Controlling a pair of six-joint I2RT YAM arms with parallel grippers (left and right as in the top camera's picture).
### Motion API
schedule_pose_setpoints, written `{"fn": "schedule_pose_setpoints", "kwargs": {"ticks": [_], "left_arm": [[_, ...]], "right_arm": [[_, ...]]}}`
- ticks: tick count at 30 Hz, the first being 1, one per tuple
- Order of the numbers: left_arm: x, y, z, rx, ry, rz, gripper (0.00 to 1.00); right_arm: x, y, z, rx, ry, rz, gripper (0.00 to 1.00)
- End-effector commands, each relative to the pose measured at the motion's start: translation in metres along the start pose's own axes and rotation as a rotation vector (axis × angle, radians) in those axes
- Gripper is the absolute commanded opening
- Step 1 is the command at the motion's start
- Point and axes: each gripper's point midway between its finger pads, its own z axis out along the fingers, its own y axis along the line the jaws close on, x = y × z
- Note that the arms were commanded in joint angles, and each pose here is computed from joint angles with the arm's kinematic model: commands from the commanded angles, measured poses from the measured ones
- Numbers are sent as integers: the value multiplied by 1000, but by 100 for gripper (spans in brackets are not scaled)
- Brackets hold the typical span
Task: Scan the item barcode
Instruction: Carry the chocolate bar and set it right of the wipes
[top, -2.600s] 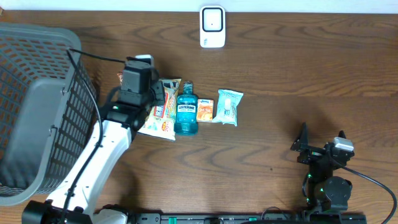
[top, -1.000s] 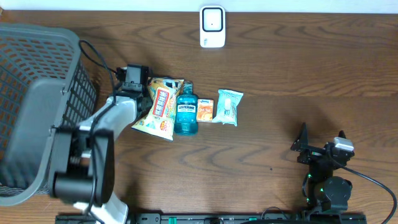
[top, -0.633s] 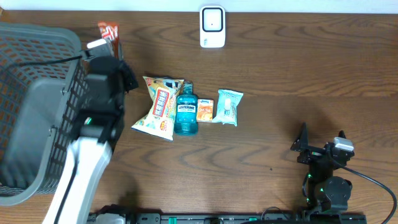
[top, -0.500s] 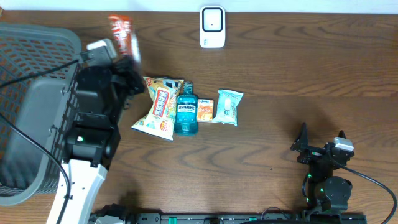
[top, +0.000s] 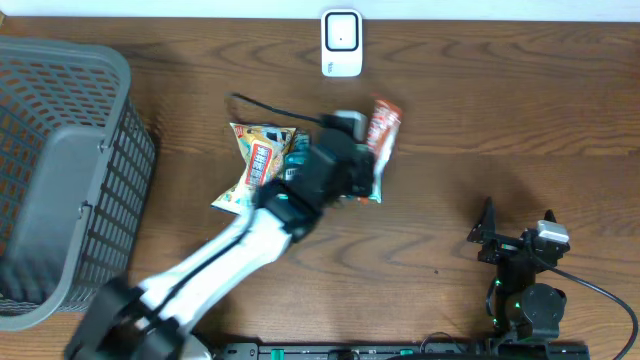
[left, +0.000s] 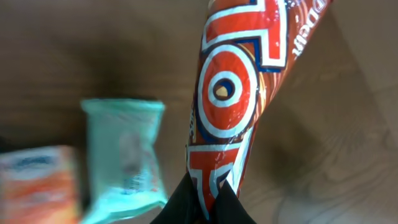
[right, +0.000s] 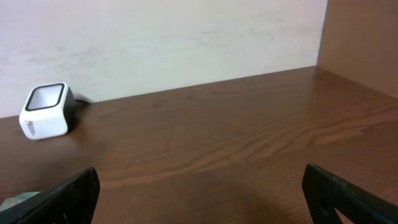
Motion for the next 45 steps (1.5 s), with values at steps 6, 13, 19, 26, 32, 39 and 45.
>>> {"fn": "schedule_pose_setpoints", "kwargs": {"ticks": [6, 13, 19, 26, 32, 39, 45], "left_arm": [[46, -31, 59, 57, 30, -39, 8], [47, -1, 79, -100, -84, -246, 8], [53, 9, 94, -117, -107, -246, 12], [60, 11, 101, -118, -86, -229, 34], [43, -20, 92, -43, -48, -22, 96], [-22, -19, 39, -210, -157, 177, 100], [-91, -19, -28, -303, -341, 319, 98]], "right_arm": [[1, 2, 0, -11, 1, -14, 99], [1, 2, 0, -11, 1, -14, 99], [1, 2, 0, -11, 1, -14, 99], [1, 2, 0, -11, 1, -14, 99], [1, 2, 0, -11, 1, -14, 99], [1, 2, 0, -10, 1, -14, 99], [1, 2, 0, -11, 1, -14, 99]]}}
